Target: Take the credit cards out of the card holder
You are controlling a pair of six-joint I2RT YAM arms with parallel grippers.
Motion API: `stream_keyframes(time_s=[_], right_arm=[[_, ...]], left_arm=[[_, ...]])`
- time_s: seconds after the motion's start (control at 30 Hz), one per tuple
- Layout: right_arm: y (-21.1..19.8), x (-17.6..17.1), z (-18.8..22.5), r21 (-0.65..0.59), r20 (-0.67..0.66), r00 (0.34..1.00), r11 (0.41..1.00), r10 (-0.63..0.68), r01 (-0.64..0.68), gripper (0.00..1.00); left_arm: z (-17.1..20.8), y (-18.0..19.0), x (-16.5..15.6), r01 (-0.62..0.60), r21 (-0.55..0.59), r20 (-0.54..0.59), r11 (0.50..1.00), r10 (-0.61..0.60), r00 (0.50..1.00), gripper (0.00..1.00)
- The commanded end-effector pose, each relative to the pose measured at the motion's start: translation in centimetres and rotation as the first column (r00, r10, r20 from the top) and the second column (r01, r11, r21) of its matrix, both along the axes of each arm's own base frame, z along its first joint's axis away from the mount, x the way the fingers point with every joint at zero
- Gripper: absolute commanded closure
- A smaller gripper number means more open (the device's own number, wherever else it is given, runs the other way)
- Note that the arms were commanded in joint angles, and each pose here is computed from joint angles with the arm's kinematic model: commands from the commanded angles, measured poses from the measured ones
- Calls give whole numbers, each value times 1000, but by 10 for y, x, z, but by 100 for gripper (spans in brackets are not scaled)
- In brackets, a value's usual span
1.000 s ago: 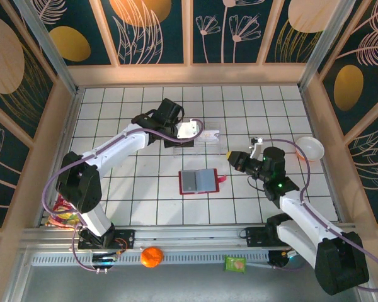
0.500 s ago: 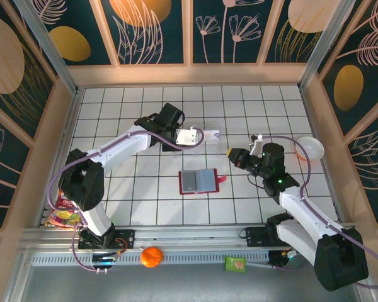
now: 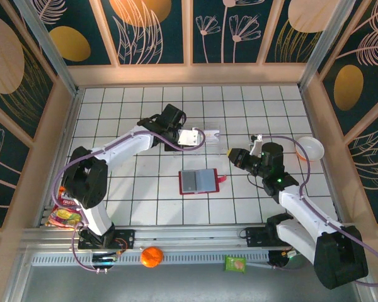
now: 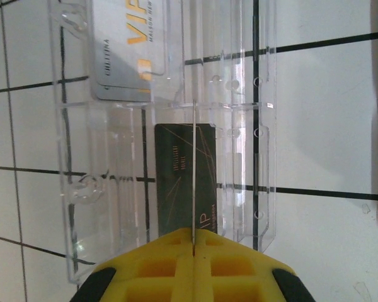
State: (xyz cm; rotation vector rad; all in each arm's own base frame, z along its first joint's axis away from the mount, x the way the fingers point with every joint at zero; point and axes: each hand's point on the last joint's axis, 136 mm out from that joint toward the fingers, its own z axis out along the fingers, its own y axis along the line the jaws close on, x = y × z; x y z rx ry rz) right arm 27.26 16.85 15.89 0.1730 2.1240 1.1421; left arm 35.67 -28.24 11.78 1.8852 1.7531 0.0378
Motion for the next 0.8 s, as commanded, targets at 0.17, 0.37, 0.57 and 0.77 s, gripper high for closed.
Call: stream_keyframes(time_s=[0.17, 0.37, 0.57, 0.77], right_arm=[[2, 9, 12, 2, 32, 999, 1000, -2, 2, 88], [2, 10, 12, 2, 34, 999, 1000, 1, -1, 88], [3, 10, 14, 1, 38, 999, 1000, 4, -4, 88], [3, 10, 13, 4, 39, 999, 1000, 5, -5, 88]], left_arm=[[-7, -3, 6, 11, -1, 18, 1000, -11, 1000, 100], [-12, -4, 10, -4, 1, 14, 1000, 4, 1000, 100], [-16, -3, 13, -19, 11, 15, 1000, 19, 1000, 100], [-24, 0, 13, -29, 33, 12, 999, 29, 1000, 100]])
